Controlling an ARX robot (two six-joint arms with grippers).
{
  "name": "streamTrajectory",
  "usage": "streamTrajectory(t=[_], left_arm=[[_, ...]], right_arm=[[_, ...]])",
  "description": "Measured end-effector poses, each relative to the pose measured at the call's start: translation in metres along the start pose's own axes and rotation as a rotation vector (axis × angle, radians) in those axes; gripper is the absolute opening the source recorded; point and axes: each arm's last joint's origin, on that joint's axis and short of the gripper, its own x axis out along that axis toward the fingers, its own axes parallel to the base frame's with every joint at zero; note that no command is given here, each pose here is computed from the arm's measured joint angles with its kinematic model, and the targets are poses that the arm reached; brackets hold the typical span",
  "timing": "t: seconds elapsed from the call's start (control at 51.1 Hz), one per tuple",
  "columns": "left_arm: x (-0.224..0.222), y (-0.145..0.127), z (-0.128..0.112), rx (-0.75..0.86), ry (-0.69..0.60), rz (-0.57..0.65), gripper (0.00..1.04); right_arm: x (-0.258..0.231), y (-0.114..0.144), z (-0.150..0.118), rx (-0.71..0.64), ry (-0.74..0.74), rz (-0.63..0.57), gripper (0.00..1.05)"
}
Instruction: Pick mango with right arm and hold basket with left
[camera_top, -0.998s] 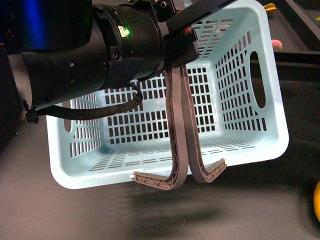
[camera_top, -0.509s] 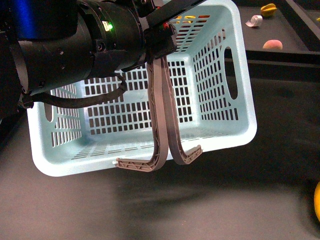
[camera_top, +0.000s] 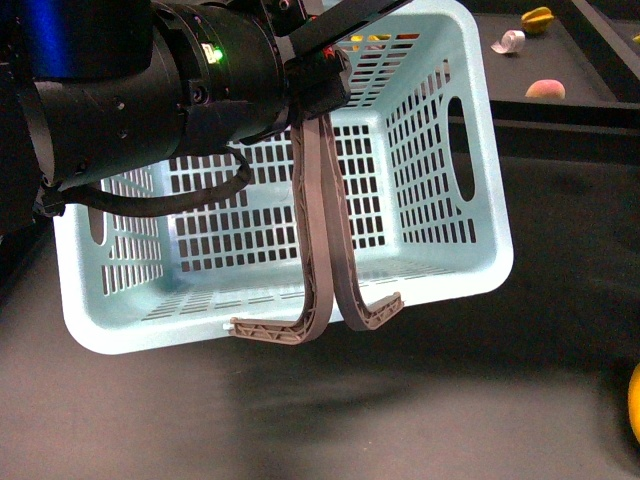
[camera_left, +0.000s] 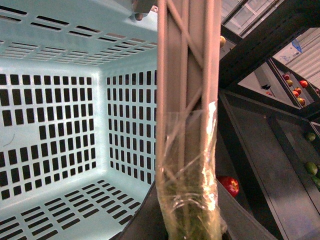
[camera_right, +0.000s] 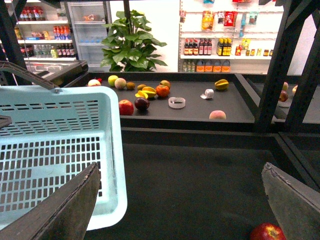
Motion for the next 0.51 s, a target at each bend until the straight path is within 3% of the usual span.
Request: streamTrajectory(t=[0.509], left_arm=[[0.0000,0.0001,0.0001,0.000,0.000,0.000,0.09]], right_arm=[[0.0000,0.0000,0.0000,0.000,0.000,0.000,0.96]])
